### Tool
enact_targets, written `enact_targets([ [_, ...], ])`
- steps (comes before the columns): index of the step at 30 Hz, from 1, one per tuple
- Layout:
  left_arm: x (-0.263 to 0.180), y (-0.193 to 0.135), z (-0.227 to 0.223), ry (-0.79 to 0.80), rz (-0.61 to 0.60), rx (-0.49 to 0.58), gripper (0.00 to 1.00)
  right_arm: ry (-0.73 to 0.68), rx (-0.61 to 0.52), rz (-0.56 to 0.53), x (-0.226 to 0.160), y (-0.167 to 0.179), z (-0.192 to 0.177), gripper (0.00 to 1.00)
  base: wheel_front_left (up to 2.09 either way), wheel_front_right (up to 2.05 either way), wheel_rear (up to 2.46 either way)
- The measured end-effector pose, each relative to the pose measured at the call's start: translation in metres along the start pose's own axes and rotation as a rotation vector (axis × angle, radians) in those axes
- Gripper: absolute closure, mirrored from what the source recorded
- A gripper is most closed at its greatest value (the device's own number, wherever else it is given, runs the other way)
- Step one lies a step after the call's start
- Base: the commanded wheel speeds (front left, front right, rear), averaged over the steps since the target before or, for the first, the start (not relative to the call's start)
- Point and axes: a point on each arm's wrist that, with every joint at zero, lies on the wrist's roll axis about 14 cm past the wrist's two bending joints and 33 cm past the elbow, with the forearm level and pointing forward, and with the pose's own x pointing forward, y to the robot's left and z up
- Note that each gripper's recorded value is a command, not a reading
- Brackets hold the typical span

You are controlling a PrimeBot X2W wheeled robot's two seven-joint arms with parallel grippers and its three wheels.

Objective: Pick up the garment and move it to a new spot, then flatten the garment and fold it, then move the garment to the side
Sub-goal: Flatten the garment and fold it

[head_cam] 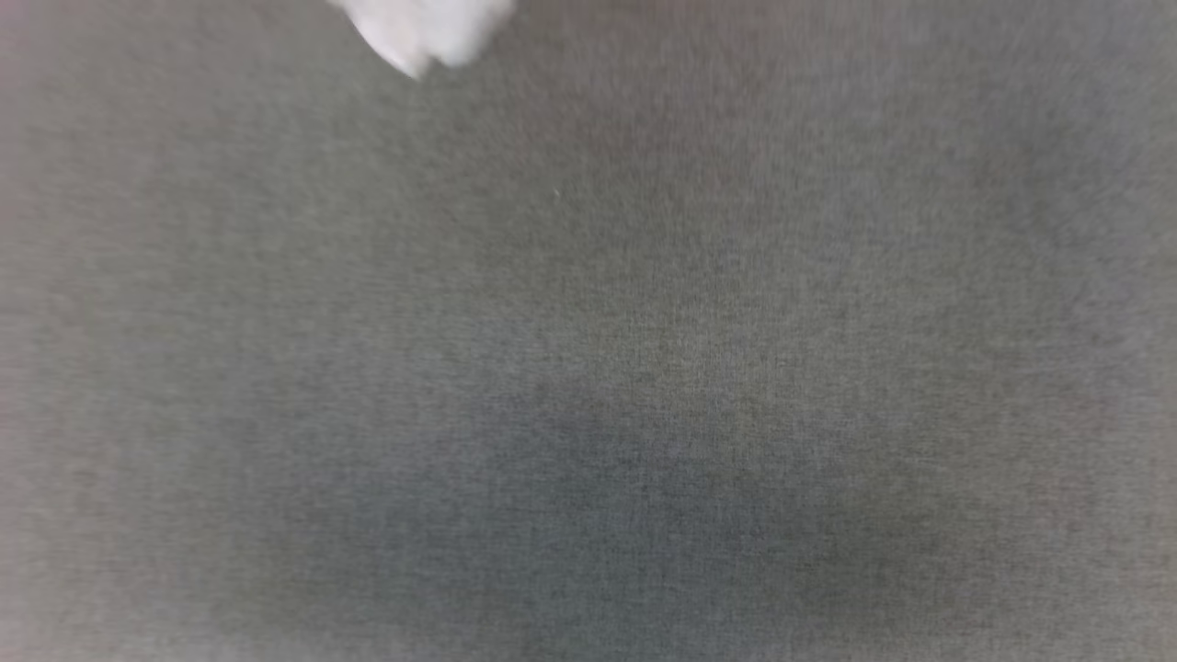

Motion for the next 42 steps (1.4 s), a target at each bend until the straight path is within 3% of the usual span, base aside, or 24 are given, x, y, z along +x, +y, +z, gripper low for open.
enact_targets([
  [9,0.041,-0.013,-0.029,-0.115,0.034,-0.078,1.00,0.020,-0.042,-0.044,0.017,-0.003,-0.078,1.00,0.00,0.00,0.00],
  [20,0.010,-0.051,-0.225,0.090,-0.006,-0.208,1.00,0.287,0.023,0.002,-0.026,0.047,-0.262,1.00,0.00,0.00,0.00],
  [23,-0.008,-0.052,-0.266,0.170,0.003,-0.219,1.00,0.333,0.032,0.021,-0.037,0.059,-0.290,1.00,0.00,0.00,0.00],
  [27,-0.030,-0.051,-0.294,0.262,0.016,-0.224,1.00,0.360,0.043,0.036,-0.042,0.066,-0.301,1.00,0.00,0.00,0.00],
  [33,-0.057,-0.078,-0.299,0.421,-0.077,-0.228,1.00,0.429,0.084,0.057,-0.052,0.077,-0.295,1.00,0.00,0.00,0.00],
  [42,-0.103,-0.072,-0.251,0.549,-0.155,-0.177,1.00,0.511,0.110,0.090,-0.070,0.080,-0.248,1.00,0.00,0.00,0.00],
])
